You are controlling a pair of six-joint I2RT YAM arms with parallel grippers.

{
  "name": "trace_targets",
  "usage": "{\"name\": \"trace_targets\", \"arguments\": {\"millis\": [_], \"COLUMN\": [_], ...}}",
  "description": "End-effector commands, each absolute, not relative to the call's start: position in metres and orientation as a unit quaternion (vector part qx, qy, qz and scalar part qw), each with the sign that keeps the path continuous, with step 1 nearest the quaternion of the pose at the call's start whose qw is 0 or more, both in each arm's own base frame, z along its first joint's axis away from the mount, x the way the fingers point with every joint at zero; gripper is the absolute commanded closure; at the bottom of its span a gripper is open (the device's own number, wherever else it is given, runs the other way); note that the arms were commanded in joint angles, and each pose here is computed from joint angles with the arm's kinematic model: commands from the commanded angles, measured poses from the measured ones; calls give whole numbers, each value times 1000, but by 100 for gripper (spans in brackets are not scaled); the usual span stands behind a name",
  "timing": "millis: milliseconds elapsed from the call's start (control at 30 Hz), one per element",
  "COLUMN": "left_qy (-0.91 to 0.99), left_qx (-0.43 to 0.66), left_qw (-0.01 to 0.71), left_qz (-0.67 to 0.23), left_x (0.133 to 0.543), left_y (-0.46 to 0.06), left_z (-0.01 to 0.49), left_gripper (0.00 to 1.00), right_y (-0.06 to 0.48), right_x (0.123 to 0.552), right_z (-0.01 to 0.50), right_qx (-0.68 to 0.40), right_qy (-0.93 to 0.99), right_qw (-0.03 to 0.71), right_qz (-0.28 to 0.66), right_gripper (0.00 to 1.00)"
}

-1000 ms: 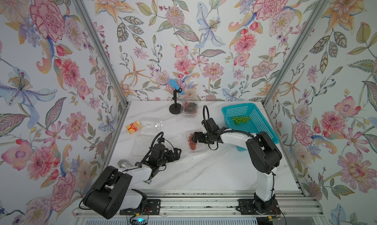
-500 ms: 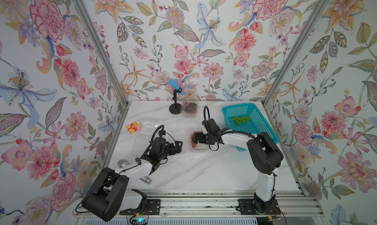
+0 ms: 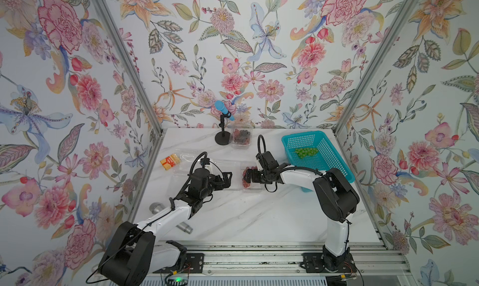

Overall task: Pack grapes into containers
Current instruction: Close the packing box at the center of the board.

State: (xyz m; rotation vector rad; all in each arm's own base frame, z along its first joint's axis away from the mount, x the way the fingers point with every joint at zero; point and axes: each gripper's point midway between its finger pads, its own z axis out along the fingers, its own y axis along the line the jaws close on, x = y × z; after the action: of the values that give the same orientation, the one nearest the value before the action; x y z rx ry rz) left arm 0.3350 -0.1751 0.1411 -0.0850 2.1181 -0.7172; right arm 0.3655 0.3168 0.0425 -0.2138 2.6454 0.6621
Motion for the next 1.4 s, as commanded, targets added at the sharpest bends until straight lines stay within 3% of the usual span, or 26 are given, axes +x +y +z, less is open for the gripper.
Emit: {"name": "trace_targets", "arguments": {"millis": [0,567,1367], "left_qy": [839,821,816], "left_qx": [-20,18,58], "left_qw": [455,471,457], "left_qz": [-296,-324,-349], "left_x": [337,340,337], "left_y": [-181,-221,-279], "left_z": [165,194,190], "left_gripper": [0,0,0], "right_y": [327,351,307], "right_x": [347,339,345], "right_z": [33,40,60], "right_qx": [-92,-102,-72], "right_qy": [952,944,922], "right_qw": [173,163,185], "right_qz": [237,270,331], "right_gripper": [0,0,0]}}
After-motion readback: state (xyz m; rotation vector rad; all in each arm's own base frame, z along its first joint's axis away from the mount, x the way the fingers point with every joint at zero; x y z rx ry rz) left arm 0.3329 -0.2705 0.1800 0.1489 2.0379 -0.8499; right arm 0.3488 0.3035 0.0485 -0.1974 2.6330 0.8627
